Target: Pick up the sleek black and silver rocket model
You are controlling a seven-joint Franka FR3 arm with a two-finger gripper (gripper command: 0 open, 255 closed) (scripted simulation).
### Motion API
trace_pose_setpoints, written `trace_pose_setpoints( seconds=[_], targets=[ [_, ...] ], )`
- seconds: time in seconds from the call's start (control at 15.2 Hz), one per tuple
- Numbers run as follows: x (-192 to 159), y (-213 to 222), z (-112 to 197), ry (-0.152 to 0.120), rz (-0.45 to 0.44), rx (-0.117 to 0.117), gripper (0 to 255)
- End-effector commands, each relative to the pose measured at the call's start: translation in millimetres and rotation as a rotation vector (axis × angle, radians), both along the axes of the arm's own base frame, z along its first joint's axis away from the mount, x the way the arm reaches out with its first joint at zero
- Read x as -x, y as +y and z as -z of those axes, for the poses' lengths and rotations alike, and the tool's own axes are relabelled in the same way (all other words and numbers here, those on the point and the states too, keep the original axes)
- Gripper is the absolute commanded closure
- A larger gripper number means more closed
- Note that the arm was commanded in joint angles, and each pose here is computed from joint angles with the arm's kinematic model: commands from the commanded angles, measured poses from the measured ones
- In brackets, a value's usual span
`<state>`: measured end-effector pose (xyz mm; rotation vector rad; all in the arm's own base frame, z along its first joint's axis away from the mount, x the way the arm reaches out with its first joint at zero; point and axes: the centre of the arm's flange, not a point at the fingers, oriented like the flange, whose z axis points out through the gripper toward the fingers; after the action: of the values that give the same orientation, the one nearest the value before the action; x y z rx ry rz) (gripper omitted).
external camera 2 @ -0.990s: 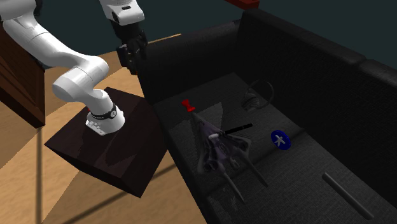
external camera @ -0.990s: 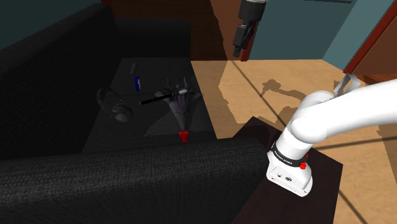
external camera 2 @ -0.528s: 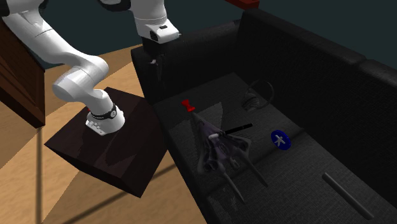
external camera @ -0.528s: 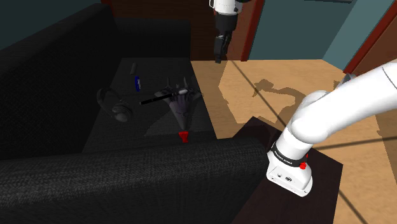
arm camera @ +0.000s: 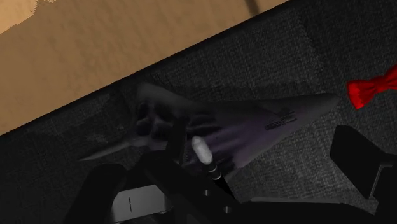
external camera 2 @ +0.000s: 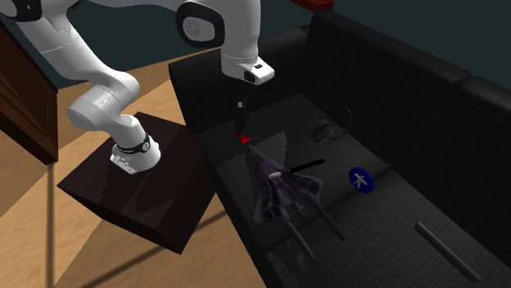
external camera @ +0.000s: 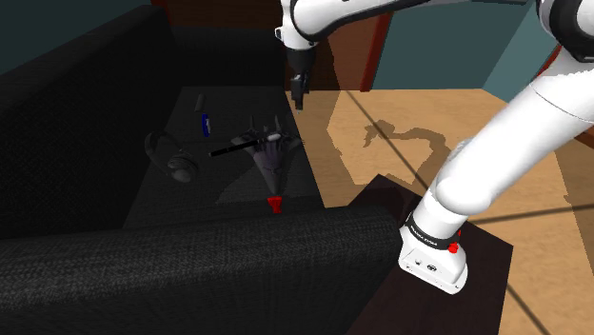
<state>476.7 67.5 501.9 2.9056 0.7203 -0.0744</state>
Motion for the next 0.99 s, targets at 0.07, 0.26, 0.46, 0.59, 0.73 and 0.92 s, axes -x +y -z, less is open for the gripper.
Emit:
trace_pose_setpoints(
  seconds=[0.07, 0.26, 0.46, 0.59, 0.73, 0.92],
  targets=[
    [-31.2, 11.1, 26.5, 0.017, -0.057, 0.028, 0],
    [-61.1, 24.0, 53.0, 0.033, -0.113, 0.057, 0],
    [-89.8, 37.7, 80.3, 0.050, -0.169, 0.085, 0],
    [-108.3, 47.3, 99.0, 0.061, -0.206, 0.104, 0],
    [-126.1, 57.3, 118.1, 0.072, -0.243, 0.123, 0],
    [-151.8, 72.7, 147.5, 0.089, -0.299, 0.151, 0]
  ],
)
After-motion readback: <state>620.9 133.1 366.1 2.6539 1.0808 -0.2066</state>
